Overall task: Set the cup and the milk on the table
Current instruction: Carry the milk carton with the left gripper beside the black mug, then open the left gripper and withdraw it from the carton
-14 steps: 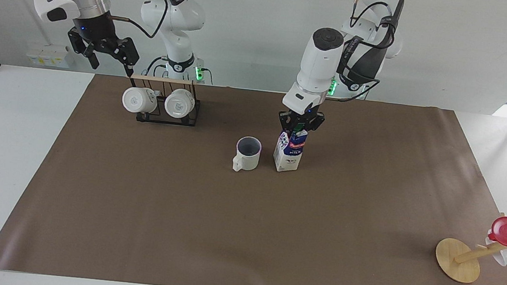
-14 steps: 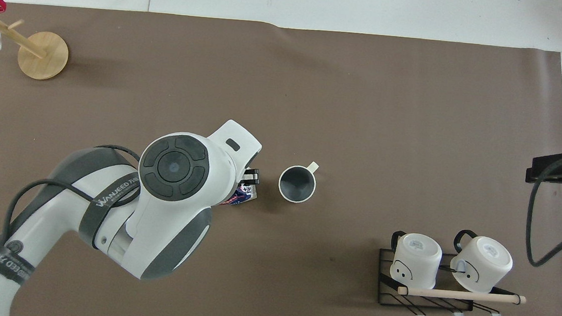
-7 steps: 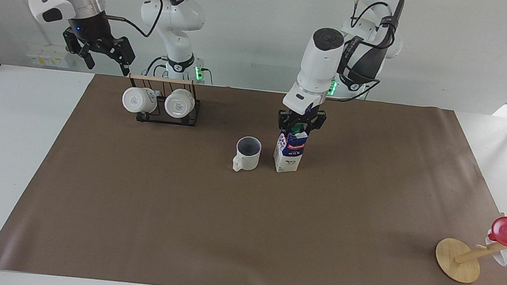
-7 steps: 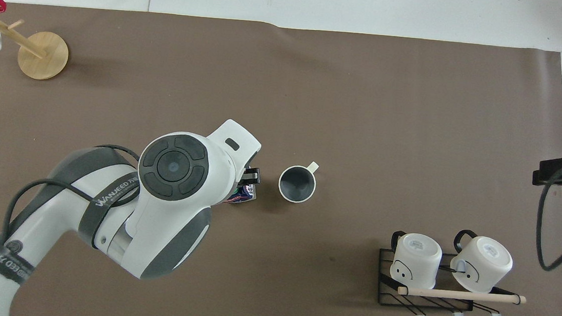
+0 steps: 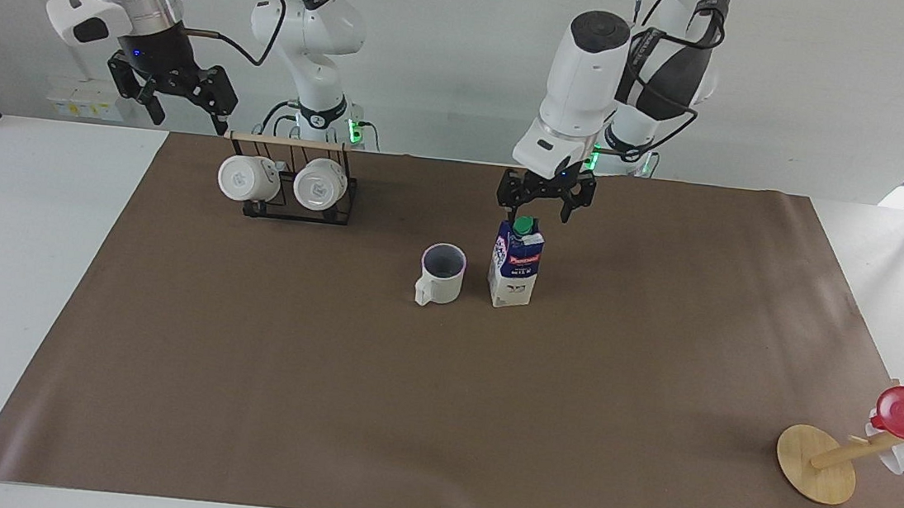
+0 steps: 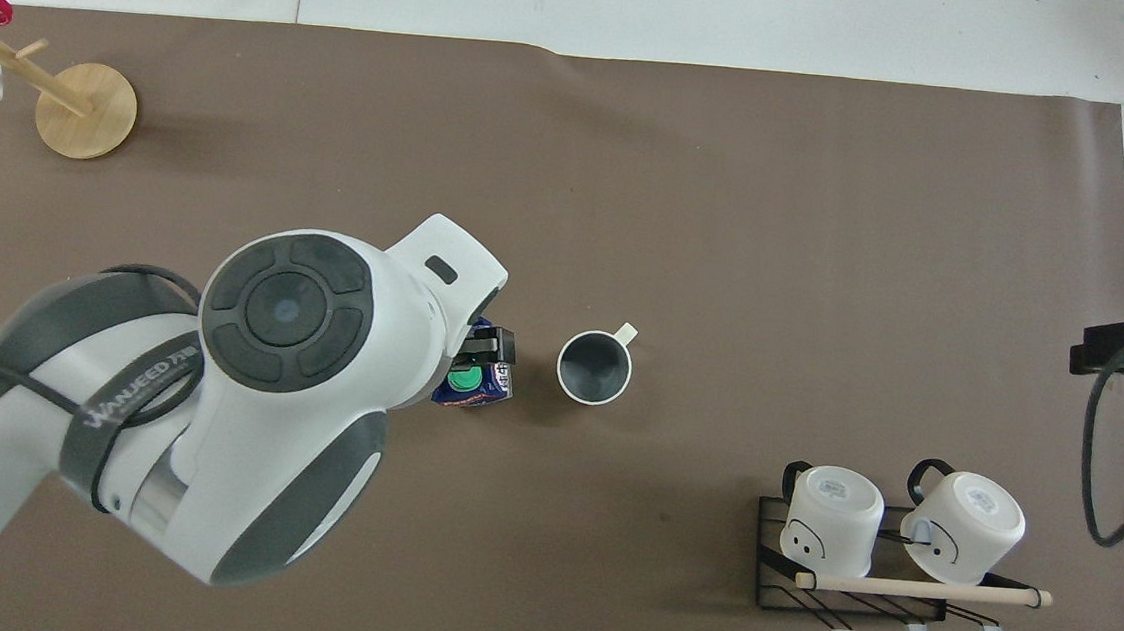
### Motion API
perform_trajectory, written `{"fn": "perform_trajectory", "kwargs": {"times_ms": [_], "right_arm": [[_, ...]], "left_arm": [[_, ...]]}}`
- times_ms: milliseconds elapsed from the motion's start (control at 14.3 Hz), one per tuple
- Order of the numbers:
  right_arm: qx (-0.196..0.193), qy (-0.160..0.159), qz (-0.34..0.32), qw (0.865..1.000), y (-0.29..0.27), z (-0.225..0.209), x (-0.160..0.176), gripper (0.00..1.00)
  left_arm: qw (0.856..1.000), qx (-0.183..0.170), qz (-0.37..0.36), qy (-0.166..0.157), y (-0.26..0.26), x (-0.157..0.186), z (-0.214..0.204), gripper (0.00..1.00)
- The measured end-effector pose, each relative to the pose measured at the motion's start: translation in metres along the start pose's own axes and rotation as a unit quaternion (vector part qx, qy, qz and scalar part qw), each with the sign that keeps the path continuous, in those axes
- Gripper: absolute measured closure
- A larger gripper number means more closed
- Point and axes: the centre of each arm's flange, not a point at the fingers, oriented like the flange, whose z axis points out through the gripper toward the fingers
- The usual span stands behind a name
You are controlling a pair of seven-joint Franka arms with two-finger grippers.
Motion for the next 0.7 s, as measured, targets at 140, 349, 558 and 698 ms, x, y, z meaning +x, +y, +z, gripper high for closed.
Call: {"fn": "perform_trajectory", "kwargs": {"times_ms": [140,349,558,698], "right_arm": [[0.0,0.0,0.001,1.0,0.001,0.0,0.0,0.0],[0.0,0.0,0.006,1.0,0.002,0.0,0.0,0.0],[0.001,0.0,0.01,1.0,0.001,0.0,0.0,0.0],[0.001,0.0,0.009,1.0,0.001,0.0,0.0,0.0]], "left_arm": [[1.0,0.003,0.013,-0.001,-0.034,0.007,-0.025,0.0],[1.0,0.006,0.031,0.001,-0.098,0.027,-0.051,0.0],[0.998,0.009,0.058,-0.002,-0.163,0.047,-0.085,0.0],[0.998,0.011,0.068,0.0,-0.204,0.057,-0.104,0.0]]}}
